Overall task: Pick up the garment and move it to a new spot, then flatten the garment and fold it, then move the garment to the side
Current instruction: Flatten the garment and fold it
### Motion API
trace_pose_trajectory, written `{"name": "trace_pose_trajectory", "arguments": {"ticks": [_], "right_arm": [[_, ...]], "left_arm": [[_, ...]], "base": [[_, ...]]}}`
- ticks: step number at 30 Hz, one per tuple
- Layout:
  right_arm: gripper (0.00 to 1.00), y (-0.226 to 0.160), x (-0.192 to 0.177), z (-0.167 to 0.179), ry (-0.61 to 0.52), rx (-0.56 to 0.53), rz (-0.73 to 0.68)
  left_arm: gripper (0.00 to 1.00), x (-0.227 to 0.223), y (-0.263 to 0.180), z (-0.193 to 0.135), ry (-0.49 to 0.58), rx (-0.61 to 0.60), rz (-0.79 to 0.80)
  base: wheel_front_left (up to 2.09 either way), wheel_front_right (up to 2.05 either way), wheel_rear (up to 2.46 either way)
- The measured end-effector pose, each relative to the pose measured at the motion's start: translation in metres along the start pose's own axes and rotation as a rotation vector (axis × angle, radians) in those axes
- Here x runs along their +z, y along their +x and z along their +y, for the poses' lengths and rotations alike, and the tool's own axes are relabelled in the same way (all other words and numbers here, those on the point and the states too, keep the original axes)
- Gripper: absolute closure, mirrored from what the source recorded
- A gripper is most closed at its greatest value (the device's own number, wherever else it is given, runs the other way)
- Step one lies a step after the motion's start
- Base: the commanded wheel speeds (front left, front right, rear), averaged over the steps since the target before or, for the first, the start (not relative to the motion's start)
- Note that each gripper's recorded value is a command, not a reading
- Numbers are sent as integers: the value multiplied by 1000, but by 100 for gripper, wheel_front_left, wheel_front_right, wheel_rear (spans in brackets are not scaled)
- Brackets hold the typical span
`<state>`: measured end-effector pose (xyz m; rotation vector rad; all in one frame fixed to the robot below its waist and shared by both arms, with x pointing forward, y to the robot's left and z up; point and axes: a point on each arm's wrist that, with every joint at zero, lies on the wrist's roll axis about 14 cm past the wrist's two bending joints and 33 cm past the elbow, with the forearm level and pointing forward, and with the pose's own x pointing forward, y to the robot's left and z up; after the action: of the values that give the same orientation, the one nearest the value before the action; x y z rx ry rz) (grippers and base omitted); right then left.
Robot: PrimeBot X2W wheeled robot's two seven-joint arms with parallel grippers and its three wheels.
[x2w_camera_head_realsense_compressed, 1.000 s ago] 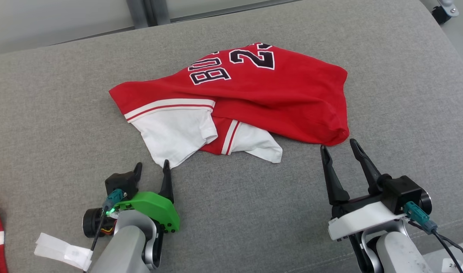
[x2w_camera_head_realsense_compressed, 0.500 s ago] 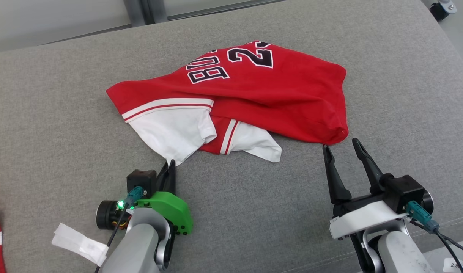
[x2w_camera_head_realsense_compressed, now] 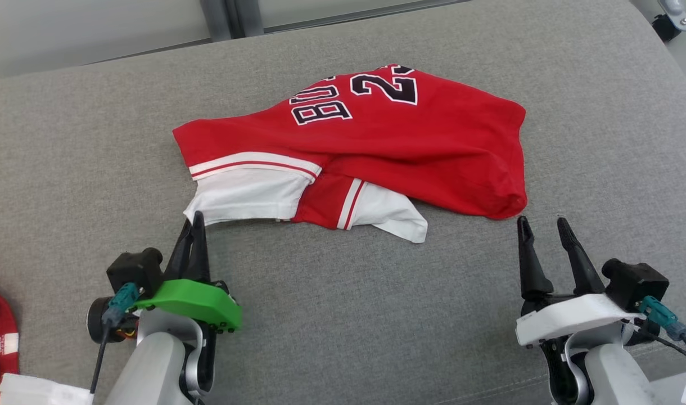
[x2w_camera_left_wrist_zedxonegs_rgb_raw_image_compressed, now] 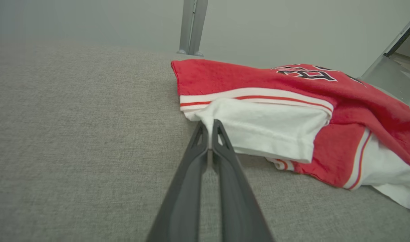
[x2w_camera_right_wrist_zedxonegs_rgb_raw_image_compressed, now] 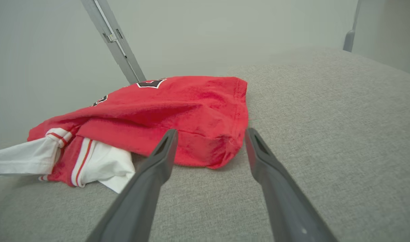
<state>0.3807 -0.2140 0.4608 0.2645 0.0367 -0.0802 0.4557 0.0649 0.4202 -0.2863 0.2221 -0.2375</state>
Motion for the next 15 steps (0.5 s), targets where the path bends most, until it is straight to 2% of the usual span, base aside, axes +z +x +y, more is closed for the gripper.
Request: {"name": "trace_pose_trajectory", "arguments": {"ticks": [4,12,15], "right_arm": [[0,4,-18,-9,119,-47,48],[0,25,-31,-25,260,-52,120],[0,28,-40,-21,327,-46,158]], "left_arm": [[100,10,-6,10,4,25,-31],[100,18,-3,19,12,39,-45],[100,18,-3,24,14,48,-42]], "base": [[0,0,0],[0,0,0],[0,0,0]]}}
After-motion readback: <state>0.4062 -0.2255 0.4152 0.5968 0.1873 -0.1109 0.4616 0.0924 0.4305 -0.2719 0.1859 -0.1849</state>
